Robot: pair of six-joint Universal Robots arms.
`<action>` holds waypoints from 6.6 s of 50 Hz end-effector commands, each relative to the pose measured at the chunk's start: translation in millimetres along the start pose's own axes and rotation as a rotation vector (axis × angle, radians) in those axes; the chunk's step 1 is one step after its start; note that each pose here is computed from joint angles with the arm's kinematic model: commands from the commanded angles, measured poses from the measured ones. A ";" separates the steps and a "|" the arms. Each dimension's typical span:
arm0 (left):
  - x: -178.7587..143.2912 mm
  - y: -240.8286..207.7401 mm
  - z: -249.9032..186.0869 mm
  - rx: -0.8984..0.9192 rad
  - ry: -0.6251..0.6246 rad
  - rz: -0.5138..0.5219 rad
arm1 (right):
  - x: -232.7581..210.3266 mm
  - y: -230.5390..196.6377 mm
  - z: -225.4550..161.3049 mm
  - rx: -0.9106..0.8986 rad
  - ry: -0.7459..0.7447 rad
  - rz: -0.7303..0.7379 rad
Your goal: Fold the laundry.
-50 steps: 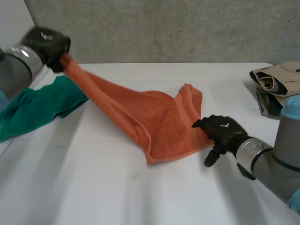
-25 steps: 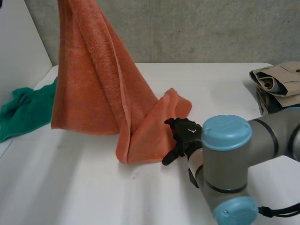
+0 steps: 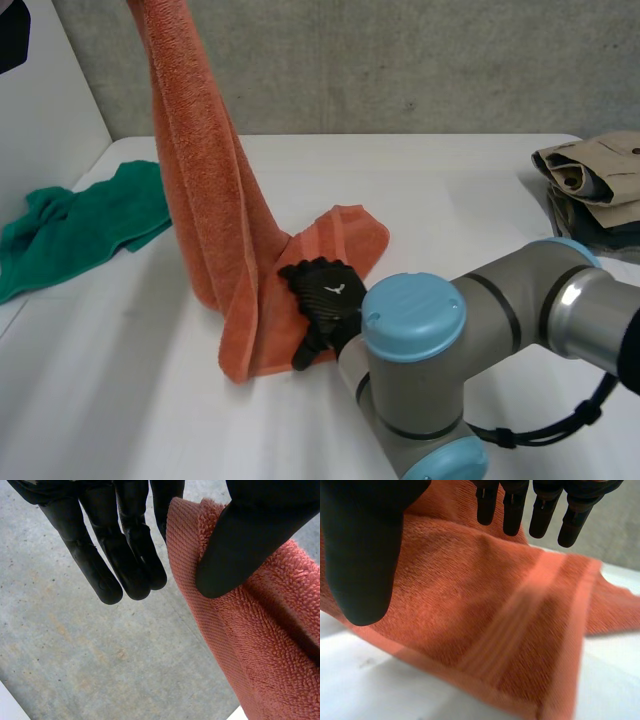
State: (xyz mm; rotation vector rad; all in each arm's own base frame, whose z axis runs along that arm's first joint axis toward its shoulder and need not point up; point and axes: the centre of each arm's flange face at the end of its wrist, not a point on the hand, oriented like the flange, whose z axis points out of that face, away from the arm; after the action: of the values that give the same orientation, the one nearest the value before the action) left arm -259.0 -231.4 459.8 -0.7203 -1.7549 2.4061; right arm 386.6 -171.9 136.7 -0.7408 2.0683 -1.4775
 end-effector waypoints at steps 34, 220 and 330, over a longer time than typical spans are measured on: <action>-37.0 112.4 8.8 -0.354 -0.099 -0.018 | 154.8 -158.2 -22.3 0.106 0.234 -0.471; -28.3 287.1 111.3 -0.211 -0.305 0.157 | 283.2 -140.1 52.6 0.331 0.599 -0.656; 99.2 319.4 60.2 -0.564 0.293 0.224 | 252.6 -53.7 69.9 -0.008 0.405 -0.600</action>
State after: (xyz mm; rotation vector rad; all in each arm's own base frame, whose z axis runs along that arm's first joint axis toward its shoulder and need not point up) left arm -290.4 -363.8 157.2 -1.2756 -2.4021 1.8138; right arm 251.6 -411.1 152.2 -1.2069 2.2267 -2.1564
